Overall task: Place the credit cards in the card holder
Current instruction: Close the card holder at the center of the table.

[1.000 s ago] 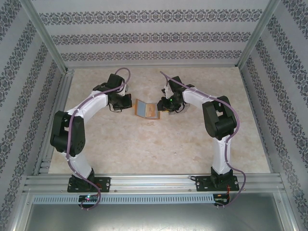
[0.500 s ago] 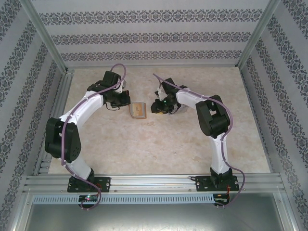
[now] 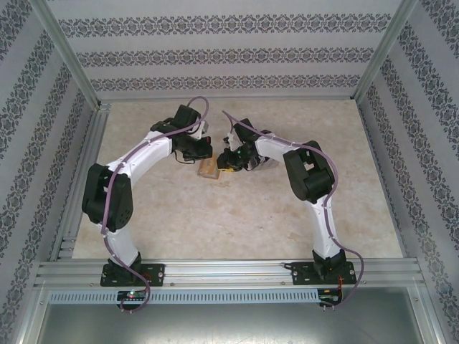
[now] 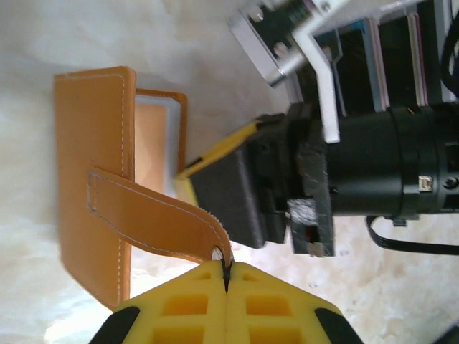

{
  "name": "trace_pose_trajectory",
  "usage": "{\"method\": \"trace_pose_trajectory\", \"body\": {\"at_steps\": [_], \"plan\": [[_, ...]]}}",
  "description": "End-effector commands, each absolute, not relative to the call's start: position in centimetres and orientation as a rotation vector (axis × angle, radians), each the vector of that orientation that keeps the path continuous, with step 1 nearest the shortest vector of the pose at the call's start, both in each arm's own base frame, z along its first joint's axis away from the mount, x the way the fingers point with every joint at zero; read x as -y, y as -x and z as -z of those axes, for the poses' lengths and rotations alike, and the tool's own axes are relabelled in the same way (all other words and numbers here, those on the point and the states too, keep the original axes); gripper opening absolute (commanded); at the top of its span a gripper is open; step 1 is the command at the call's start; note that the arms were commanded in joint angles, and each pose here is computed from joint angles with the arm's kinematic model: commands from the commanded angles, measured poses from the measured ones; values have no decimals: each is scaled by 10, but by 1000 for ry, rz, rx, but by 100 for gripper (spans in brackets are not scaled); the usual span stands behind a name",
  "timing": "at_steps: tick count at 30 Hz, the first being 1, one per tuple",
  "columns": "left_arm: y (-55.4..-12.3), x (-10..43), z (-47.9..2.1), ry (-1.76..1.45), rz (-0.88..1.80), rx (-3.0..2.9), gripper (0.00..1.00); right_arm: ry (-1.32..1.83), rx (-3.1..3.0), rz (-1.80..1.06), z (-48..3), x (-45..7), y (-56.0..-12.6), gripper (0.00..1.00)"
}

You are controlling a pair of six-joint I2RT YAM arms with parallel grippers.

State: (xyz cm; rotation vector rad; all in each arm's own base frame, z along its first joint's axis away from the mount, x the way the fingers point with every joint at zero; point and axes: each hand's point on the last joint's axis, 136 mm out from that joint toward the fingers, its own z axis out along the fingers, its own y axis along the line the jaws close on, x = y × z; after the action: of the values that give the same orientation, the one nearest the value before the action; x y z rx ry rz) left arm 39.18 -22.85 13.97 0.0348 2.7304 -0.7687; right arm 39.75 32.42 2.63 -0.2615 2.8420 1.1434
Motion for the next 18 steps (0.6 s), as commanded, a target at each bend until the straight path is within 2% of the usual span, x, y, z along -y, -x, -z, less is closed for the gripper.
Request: {"method": "trace_pose_trajectory", "body": {"at_steps": [1, 7, 13, 18], "plan": [[-389, 256, -134, 2, 913, -2716, 0, 211, -2810, -1195, -23, -325, -405, 31], [-387, 263, -118, -2, 901, -2768, 0, -11, -2616, -1285, -54, -289, -429, 29], [-386, 280, -106, -41, 905, -2803, 0, -52, -2523, -1278, -91, -263, -439, 29], [-385, 288, -91, -40, 914, -2830, 6, -42, -2502, -1258, -105, -253, -440, 29]]}}
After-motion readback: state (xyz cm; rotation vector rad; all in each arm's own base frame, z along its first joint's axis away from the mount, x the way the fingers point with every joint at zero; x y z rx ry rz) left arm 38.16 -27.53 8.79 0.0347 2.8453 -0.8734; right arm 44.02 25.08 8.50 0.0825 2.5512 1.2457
